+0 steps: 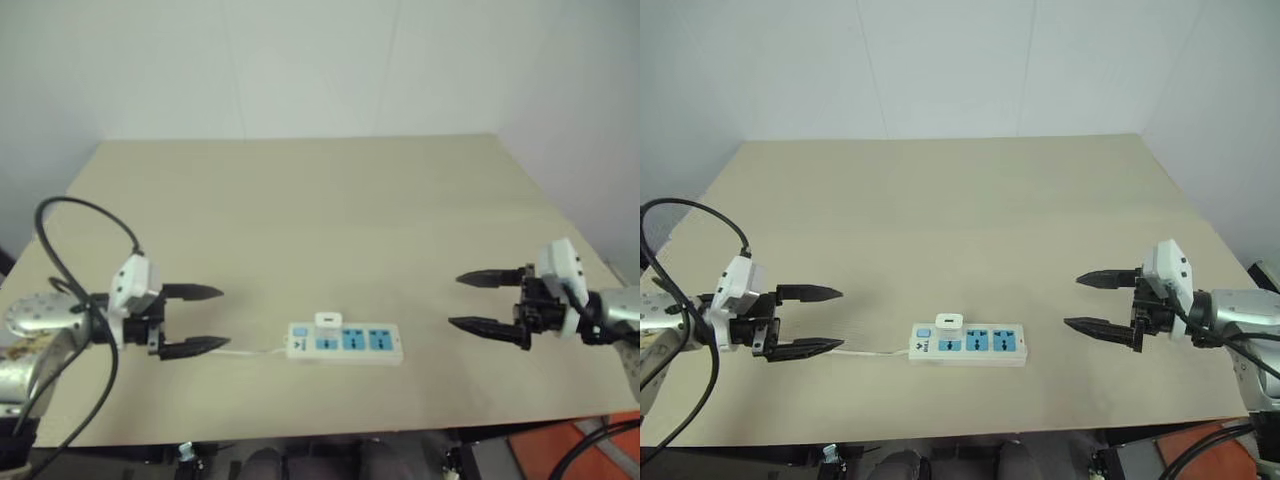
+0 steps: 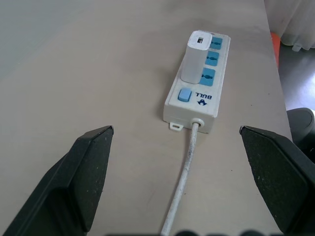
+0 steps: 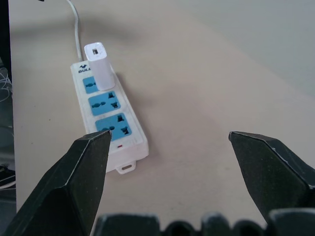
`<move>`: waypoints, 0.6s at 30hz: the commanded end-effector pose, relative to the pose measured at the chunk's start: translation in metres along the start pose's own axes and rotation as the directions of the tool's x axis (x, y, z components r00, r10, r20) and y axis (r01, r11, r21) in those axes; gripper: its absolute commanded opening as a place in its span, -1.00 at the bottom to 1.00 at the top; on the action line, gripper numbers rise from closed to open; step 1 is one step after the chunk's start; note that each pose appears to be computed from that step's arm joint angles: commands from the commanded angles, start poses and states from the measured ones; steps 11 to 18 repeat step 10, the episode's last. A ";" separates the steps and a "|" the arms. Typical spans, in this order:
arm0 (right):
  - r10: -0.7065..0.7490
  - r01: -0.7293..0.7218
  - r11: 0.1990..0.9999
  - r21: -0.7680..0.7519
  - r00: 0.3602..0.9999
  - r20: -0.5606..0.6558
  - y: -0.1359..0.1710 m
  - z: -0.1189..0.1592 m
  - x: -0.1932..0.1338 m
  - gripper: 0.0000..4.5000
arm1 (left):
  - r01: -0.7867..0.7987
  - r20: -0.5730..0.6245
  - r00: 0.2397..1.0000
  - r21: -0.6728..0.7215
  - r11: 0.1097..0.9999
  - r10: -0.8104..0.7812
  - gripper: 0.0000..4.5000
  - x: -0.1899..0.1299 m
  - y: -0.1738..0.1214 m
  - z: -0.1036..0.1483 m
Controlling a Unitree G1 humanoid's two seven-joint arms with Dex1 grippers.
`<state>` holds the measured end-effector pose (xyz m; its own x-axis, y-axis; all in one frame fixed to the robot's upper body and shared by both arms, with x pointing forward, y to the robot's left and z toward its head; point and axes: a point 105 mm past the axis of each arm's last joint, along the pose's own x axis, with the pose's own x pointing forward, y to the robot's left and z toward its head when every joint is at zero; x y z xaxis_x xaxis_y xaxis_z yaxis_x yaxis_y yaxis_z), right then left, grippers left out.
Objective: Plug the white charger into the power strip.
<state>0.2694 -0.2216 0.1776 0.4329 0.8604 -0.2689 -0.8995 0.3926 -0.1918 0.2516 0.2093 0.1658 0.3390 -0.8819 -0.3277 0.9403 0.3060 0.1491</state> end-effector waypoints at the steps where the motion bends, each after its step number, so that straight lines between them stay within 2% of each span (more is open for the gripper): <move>1: -0.004 0.004 0.999 -0.035 1.000 0.007 0.003 0.010 -0.001 1.00 | 0.024 0.014 1.000 0.031 0.999 -0.024 0.99 0.003 -0.006 0.010; 6: -0.020 0.018 0.999 -0.035 0.998 -0.061 0.007 0.004 0.002 1.00 | 0.023 0.007 1.000 0.031 0.999 -0.024 0.99 0.003 -0.005 0.011; 18: 0.004 -0.005 1.000 -0.019 0.998 -0.064 0.012 0.002 0.004 1.00 | 0.032 0.015 0.999 0.025 0.999 -0.033 0.99 0.006 -0.007 0.012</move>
